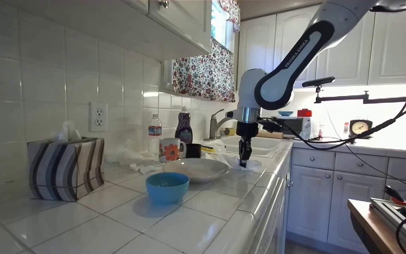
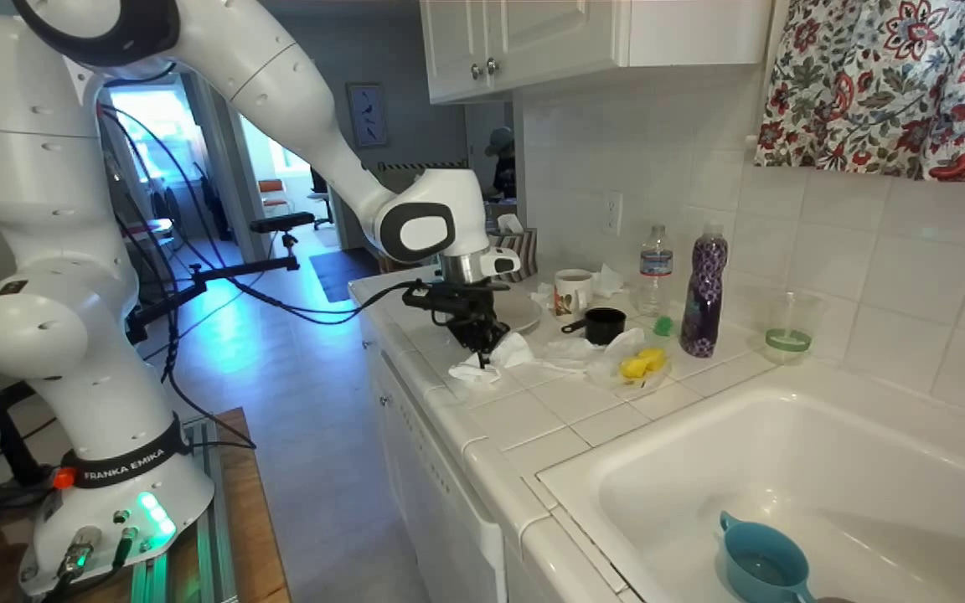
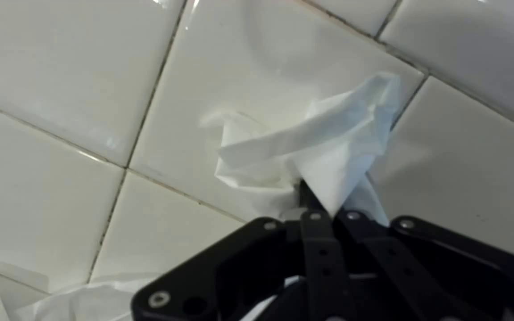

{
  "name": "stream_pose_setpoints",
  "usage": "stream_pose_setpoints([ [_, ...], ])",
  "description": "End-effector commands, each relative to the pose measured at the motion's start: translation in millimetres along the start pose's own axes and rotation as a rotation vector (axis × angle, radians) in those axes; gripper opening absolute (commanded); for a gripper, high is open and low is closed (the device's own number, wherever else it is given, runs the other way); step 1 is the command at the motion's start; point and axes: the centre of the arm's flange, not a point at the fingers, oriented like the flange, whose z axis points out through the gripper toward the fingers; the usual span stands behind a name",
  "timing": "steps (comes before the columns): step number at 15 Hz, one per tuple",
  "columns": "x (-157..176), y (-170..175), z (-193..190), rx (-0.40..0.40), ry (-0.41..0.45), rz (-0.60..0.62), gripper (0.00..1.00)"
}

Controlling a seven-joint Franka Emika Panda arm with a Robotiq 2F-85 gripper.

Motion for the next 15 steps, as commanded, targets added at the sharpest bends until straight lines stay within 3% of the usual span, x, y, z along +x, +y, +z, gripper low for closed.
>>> stream_pose_setpoints([
  [1, -28.9, 27.7, 2.0, 0.004, -0.033, 0.093, 0.00],
  [11, -117.5, 126.5, 3.0, -0.058, -0.081, 0.545, 0.00],
  [15, -143.1, 148.2, 1.9, -0.076, -0.088, 0.685, 0.00],
])
